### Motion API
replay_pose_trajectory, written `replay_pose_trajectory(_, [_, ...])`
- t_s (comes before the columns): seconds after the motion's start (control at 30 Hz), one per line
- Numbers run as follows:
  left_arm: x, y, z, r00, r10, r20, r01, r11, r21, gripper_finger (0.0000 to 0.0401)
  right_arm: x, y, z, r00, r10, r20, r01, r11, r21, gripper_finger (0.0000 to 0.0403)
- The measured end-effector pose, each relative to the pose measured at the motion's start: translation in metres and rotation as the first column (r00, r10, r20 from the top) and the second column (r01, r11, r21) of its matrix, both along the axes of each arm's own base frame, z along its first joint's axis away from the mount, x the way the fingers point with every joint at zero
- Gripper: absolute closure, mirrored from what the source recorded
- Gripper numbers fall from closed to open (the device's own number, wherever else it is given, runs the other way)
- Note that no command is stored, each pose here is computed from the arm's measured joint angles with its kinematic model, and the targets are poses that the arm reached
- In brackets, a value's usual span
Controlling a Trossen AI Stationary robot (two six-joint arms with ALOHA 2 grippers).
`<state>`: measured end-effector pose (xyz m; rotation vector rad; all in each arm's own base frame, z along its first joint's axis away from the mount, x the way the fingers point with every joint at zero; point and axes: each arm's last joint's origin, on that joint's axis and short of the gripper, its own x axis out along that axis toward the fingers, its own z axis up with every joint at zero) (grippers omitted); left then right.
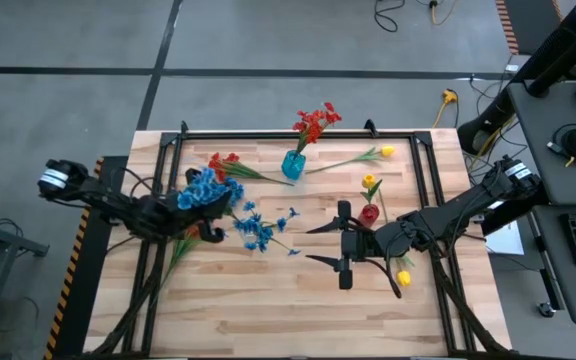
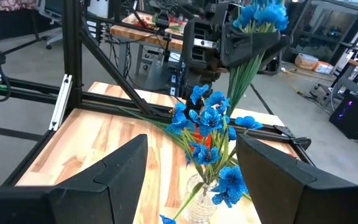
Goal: Sort flowers into vase by color
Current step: Put the right blue flowers into the transparent vase
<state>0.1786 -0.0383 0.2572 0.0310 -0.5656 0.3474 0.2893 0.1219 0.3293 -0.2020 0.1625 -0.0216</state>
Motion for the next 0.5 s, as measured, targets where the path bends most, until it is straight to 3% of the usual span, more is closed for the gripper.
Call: replay_pose_trajectory(0.5, [0.0103, -0.0007, -0.0108, 0.999, 0.015, -0.028, -0.015, 1.000, 0.013, 0.0325, 0.0000, 0.0000, 0.0000, 1.000, 0.000, 0.000, 0.000, 1.000, 0.000, 0.0165])
